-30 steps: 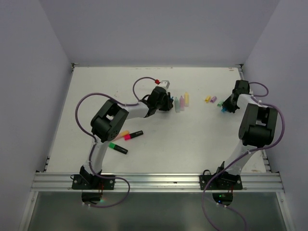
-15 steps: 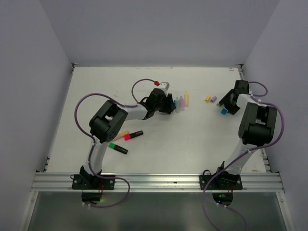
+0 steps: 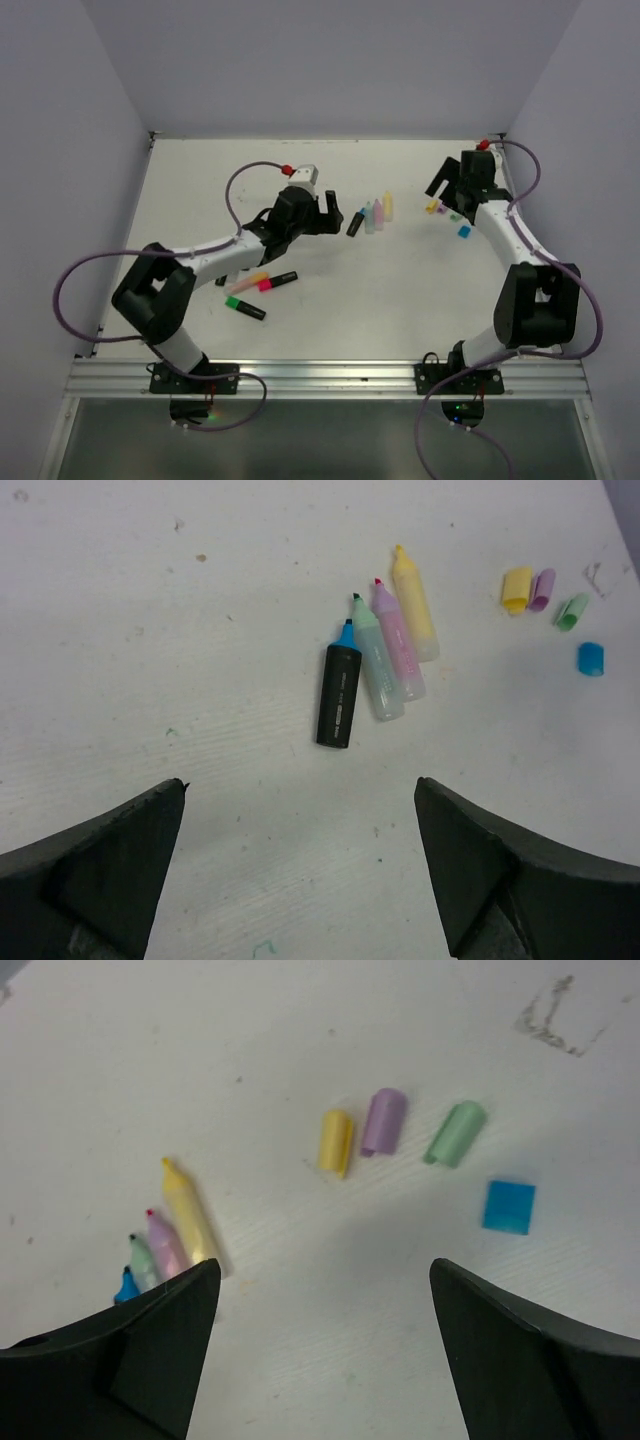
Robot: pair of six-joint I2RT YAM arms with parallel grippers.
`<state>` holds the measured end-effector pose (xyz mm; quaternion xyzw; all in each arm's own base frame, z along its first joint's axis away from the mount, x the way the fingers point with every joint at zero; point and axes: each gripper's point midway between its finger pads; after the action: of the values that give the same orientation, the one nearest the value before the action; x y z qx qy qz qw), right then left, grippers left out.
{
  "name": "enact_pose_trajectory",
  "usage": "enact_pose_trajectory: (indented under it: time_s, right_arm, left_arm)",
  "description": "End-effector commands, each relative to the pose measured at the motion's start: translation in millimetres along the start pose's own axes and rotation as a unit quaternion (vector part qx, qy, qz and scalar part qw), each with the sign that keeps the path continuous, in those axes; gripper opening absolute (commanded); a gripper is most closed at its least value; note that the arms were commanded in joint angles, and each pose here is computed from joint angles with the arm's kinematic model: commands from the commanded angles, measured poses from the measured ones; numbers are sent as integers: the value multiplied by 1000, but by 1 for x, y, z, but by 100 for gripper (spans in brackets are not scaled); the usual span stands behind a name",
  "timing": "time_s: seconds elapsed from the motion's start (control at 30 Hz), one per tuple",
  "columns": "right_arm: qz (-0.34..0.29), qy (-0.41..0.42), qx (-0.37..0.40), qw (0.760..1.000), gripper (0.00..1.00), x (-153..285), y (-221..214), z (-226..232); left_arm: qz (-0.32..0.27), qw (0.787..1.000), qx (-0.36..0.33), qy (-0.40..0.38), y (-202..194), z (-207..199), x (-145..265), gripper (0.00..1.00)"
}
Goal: Open the pen caps
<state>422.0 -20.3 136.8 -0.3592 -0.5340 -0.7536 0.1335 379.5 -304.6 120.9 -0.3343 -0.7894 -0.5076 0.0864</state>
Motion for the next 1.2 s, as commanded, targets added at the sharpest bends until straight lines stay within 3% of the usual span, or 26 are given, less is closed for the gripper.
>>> enact_pose_trajectory:
  time_s: [0.0, 0.17, 0.3, 0.4, 0.53, 0.57, 0.67, 0.8, 1.0, 1.07, 1.17]
  right_arm:
    - [-14, 48, 35, 998, 91, 29, -11, 35]
    - [11, 176, 129, 976, 93, 69, -47, 110]
    - [57, 307, 202, 928, 91, 104, -105, 171]
    - [102, 351, 240, 899, 89, 111, -152, 194]
    - [126, 351, 255, 892, 88, 107, -180, 207]
    - [132, 355, 249, 891, 87, 108, -184, 209]
    - [126, 360, 239, 893, 87, 106, -182, 215]
    - [132, 372, 234, 889, 87, 106, -186, 225]
    - [159, 394, 256, 868, 85, 102, -214, 259]
    - [170, 400, 244, 867, 81, 97, -222, 272]
    - [184, 430, 204, 860, 67, 99, -229, 291]
  left_arm:
    - [-13, 998, 26, 54, -5, 33, 35, 100]
    - [-31, 994, 76, 75, -8, 53, 79, 100]
    - [-1, 989, 109, 103, -23, 70, 100, 100]
    - [-8, 982, 131, 138, -32, 90, 119, 100]
    - [-8, 979, 170, 114, -41, 89, 141, 100]
    - [10, 979, 176, 100, -50, 85, 143, 94]
    - [41, 971, 215, 93, -77, 86, 150, 88]
    - [59, 961, 249, 103, -110, 91, 158, 89]
    - [46, 954, 273, 118, -119, 103, 160, 88]
    - [41, 953, 273, 128, -119, 107, 159, 87]
    - [35, 951, 277, 134, -121, 111, 156, 87]
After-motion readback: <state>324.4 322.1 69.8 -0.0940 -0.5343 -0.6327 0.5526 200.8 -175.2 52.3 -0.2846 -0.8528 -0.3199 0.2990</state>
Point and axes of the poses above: each gripper's point midway between its finger pads, its own x axis back along the fingers, its own z axis along the line the jaws close on, y = z × x, and after that the axes turned 7 degrees about x, right-handed
